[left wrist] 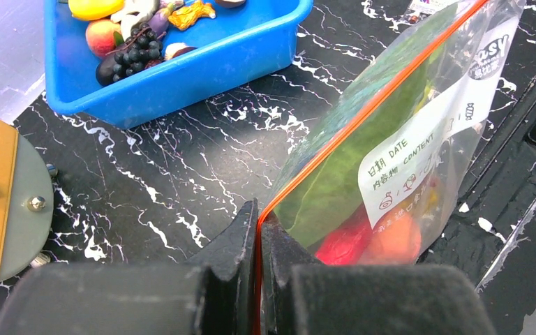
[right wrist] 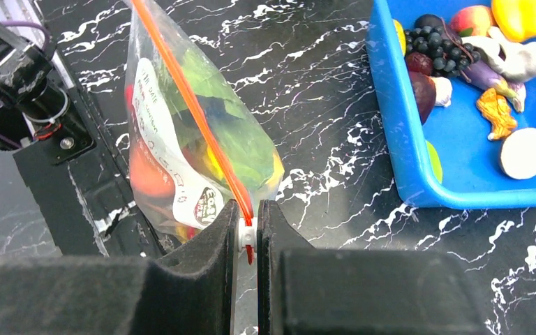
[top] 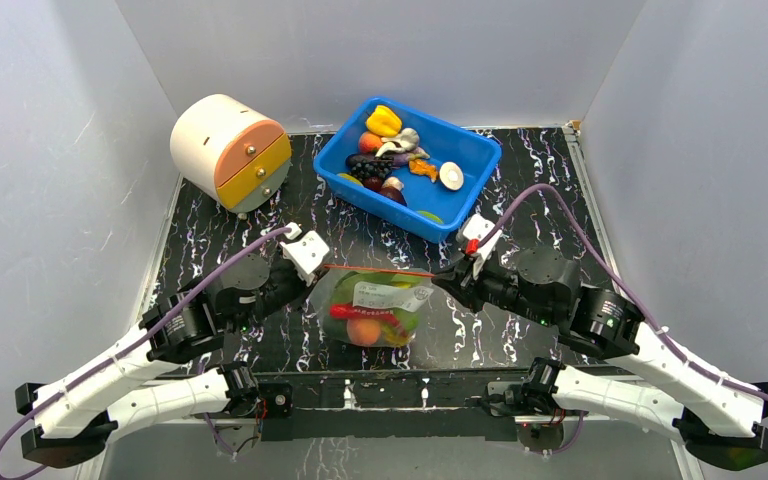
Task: Place the food in the zip-top bag and seal the zipper
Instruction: Zip the zipper food storage bag at the center of the board.
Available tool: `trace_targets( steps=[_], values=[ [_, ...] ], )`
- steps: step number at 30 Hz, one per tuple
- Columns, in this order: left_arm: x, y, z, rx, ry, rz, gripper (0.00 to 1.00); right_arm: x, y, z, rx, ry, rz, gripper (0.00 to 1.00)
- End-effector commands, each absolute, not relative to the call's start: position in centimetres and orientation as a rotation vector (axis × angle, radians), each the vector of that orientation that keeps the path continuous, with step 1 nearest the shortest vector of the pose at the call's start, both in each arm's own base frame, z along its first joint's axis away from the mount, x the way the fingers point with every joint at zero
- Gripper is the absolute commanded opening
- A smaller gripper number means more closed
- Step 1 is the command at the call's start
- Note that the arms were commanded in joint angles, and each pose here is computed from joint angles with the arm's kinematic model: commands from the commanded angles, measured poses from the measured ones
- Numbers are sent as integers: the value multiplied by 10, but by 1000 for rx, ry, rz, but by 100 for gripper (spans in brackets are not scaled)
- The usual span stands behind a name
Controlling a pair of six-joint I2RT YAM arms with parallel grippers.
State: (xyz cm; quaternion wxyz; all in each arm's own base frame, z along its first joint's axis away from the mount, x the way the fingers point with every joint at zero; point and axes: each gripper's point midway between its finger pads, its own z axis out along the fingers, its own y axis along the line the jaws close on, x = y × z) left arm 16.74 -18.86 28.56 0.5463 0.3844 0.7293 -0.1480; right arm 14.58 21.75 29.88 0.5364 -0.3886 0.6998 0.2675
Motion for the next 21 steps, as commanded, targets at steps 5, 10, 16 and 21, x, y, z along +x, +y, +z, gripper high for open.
trace_targets(
  steps=[5, 10, 16, 21],
  values=[
    [182, -141, 306, 776, 1722, -153, 0, 161, 181, 314, -733, 1706, 512, 0],
    [180, -148, 303, 740, 1730, -214, 0, 157, 190, 319, -726, 1688, 580, 0],
    [173, -169, 275, 730, 1821, -331, 0, 160, 193, 306, -731, 1722, 565, 0],
    [164, -190, 241, 723, 1905, -443, 0, 179, 193, 285, -702, 1734, 458, 0]
  ],
)
